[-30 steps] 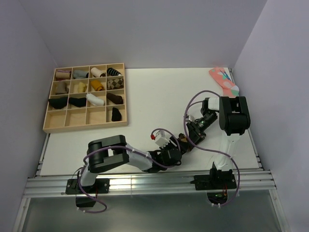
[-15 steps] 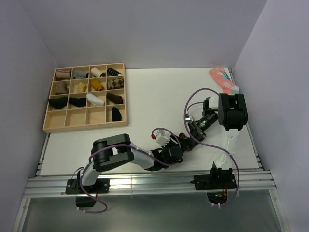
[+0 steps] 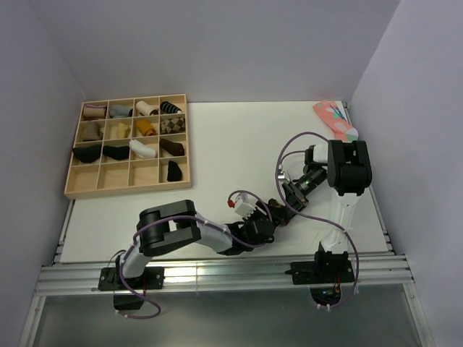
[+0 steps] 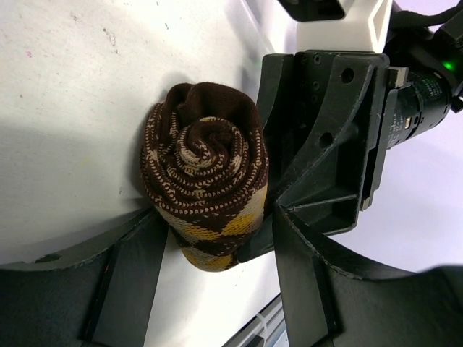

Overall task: Roll the socks
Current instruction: Pick up the sock at the center of the board.

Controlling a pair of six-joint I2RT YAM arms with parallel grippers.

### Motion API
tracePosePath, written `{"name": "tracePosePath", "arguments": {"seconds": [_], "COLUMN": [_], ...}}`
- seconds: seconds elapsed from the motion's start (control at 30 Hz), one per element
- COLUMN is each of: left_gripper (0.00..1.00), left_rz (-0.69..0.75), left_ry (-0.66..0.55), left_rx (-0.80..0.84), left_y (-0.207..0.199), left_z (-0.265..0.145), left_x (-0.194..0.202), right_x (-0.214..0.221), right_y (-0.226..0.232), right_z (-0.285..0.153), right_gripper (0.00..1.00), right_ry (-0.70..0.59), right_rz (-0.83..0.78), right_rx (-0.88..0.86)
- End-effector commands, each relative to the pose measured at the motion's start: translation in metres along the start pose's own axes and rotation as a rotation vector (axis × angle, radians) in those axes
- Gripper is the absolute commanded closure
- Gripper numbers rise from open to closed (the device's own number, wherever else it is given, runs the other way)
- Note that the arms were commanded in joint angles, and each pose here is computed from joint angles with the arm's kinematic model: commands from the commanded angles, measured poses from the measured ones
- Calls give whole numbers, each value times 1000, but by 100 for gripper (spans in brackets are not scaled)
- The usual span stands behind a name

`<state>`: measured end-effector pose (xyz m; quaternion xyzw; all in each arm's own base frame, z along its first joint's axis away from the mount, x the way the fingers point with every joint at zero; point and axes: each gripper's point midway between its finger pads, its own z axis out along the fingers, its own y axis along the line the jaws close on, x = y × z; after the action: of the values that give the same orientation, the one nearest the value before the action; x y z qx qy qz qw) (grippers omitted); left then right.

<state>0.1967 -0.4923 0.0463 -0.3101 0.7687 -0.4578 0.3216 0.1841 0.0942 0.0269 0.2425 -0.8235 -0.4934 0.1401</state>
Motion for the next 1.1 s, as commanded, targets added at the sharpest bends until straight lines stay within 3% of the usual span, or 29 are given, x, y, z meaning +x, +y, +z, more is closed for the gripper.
{"name": "tracePosePath", "arguments": {"seconds": [0.0,0.43,1.07], "left_gripper": [35,36,36], "left_rz": [87,91,67], "left_ry": [-35,-52,-31], "left_rx": [-57,2,44], "left_y": [28,10,0], "left_z": [7,11,11], "left_x": [-11,-41,-44], "right_x": [-3,-25,-35], "right_y": [14,38,78], "right_z": [-11,-11,-3], "right_gripper": [70,71,71], "right_ry": [-4,-28,-65], "right_rz": [-60,-115,-157], "right_rx": [15,52,44]}}
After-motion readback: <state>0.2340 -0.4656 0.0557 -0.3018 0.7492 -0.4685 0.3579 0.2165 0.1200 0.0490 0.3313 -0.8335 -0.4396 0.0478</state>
